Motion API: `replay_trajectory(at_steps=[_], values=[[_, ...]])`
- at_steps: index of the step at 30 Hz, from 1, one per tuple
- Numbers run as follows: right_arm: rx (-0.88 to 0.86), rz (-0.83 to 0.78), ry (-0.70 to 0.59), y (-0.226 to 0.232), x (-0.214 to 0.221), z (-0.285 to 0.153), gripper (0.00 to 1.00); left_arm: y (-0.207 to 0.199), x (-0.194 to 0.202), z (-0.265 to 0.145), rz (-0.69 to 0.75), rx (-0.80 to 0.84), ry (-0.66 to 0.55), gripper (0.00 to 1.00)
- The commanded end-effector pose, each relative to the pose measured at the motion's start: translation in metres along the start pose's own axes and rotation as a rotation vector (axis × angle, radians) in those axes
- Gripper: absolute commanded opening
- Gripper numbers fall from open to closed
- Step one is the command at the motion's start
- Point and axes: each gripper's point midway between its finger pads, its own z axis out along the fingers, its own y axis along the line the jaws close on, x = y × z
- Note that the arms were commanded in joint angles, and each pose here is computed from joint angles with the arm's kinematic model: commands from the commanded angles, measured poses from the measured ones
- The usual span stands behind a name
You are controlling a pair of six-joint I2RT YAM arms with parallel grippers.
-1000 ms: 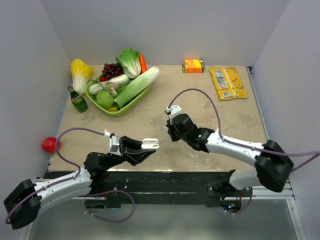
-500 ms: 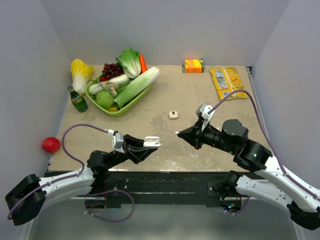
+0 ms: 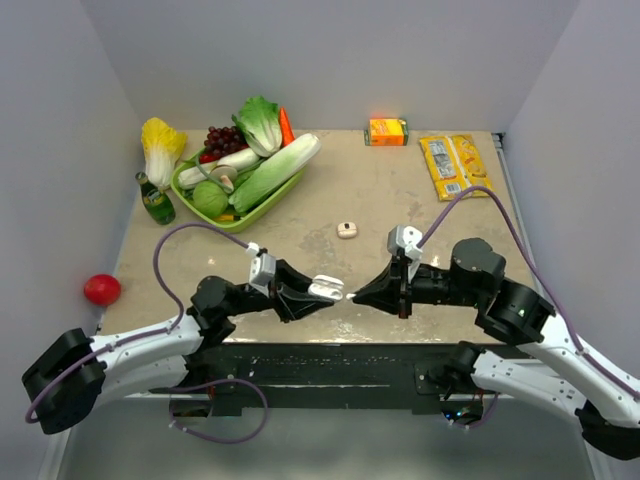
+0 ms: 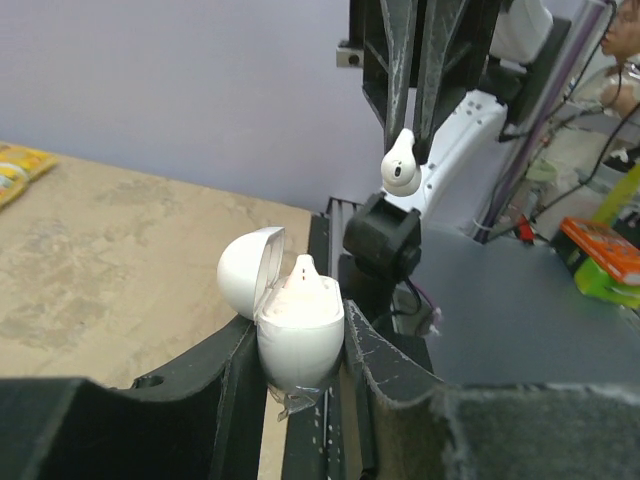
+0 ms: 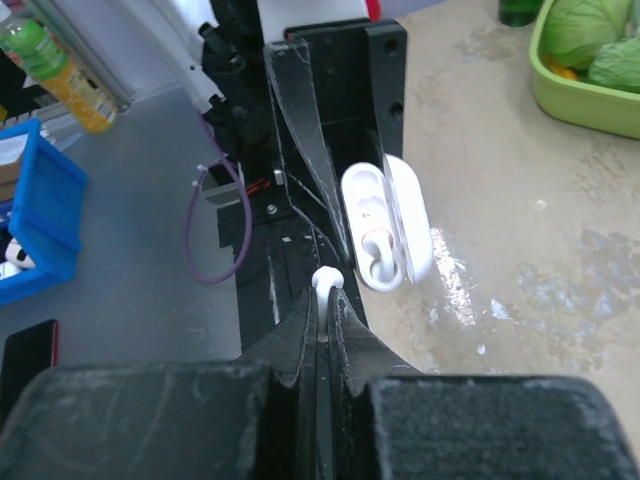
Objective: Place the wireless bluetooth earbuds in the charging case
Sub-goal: Place the earbud in the charging case.
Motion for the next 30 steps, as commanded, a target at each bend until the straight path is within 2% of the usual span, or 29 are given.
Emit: replay_trajectory(at_steps=[1,12,25,30], values=[[-0.103,-0.054,-0.049,0.02,-0.025,0.002,0.0,-0.02,0.001,0.01,-0.016,0.15,0.045,0.0],[-0.108,-0.063,0.059,0.019,-0.005,0.036,0.0,-0.029,0.001,0.016,-0.024,0.227,0.069,0.0],[-0.026,-0.085,0.014,0.006,-0.015,0.04,0.0,-0.035,0.008,0.013,-0.041,0.254,0.083,0.0],[-0.019,-0.081,0.034,0.003,-0.008,0.044,0.0,-0.038,0.008,0.014,-0.044,0.262,0.081,0.0]])
